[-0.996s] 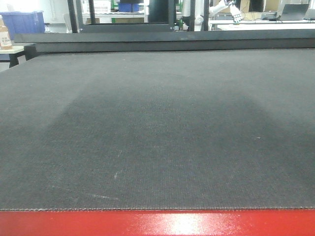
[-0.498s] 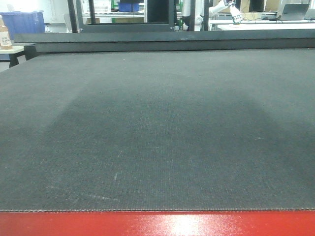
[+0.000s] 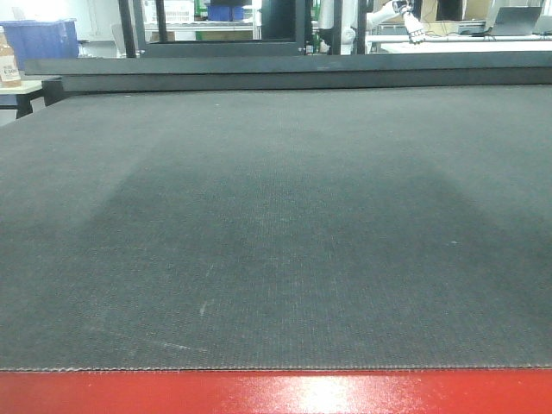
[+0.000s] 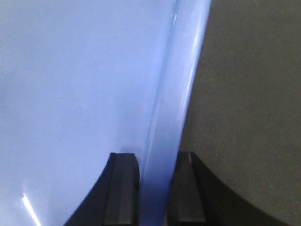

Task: Grab blue tray and place on right shelf
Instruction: 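Hold the tray in both grippers while the base turns away from the table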

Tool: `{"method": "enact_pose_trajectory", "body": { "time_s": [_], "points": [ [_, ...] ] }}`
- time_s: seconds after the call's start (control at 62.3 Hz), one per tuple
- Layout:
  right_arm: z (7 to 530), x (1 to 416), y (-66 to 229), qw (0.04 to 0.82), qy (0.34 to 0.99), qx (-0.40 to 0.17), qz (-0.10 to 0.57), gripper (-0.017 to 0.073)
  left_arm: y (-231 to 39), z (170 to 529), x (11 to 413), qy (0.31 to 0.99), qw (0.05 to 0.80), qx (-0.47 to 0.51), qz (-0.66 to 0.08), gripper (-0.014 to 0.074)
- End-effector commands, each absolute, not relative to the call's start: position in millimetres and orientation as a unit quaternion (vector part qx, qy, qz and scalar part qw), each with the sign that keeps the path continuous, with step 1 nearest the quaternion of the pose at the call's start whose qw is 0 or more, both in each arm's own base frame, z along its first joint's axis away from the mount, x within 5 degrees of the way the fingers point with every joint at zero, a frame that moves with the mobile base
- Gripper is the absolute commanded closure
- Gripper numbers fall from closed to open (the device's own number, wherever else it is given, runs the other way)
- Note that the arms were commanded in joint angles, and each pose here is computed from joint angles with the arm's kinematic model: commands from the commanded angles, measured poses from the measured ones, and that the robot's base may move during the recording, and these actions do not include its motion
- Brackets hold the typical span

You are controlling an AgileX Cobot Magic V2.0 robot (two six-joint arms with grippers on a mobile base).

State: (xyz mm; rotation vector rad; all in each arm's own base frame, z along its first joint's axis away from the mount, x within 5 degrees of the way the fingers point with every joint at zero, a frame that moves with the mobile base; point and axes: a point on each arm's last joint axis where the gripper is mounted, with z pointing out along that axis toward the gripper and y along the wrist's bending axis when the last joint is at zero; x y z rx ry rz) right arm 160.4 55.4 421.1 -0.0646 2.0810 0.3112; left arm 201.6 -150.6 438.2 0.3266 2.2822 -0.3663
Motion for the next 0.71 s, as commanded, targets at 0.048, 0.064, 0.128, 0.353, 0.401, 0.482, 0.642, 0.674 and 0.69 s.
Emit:
{"method": "enact_pose_trajectory", "body": {
  "time_s": [0.048,0.064,0.128,0.353,0.401,0.482,0.642,0.674,0.69],
  "points": [
    [440,160,53,0.555,0.821,-0.038,0.126,0.0501,-145,455,197,0.879,0.434,0.143,-0.14,0.0642],
    [440,160,53,0.555,0.821,-0.038,0.126,0.0501,-146,455,197,0.879,0.433,0.143,-0.14,0.0642],
    [440,160,53,0.555,0.821,-0.038,0.126,0.0501,-146,454,198,0.88,0.432,0.143,-0.139,0.0642],
    [440,160,53,0.555,0.821,-0.038,0.126,0.0501,-155,444,208,0.887,0.418,0.146,-0.131,0.0642],
    [440,160,53,0.555,0.821,-0.038,0.126,0.0501,-157,441,211,0.89,0.412,0.148,-0.128,0.0642],
    [440,160,53,0.555,0.821,-0.038,0.126,0.0501,-161,436,215,0.893,0.405,0.149,-0.125,0.0642],
    [440,160,53,0.555,0.821,-0.038,0.126,0.0501,-168,427,223,0.9,0.39,0.151,-0.12,0.0642],
    [440,160,53,0.555,0.821,-0.038,0.126,0.0501,-169,426,224,0.901,0.388,0.151,-0.119,0.0642],
    [440,160,53,0.555,0.821,-0.038,0.126,0.0501,-170,425,224,0.902,0.387,0.152,-0.119,0.0642]
  ]
}}
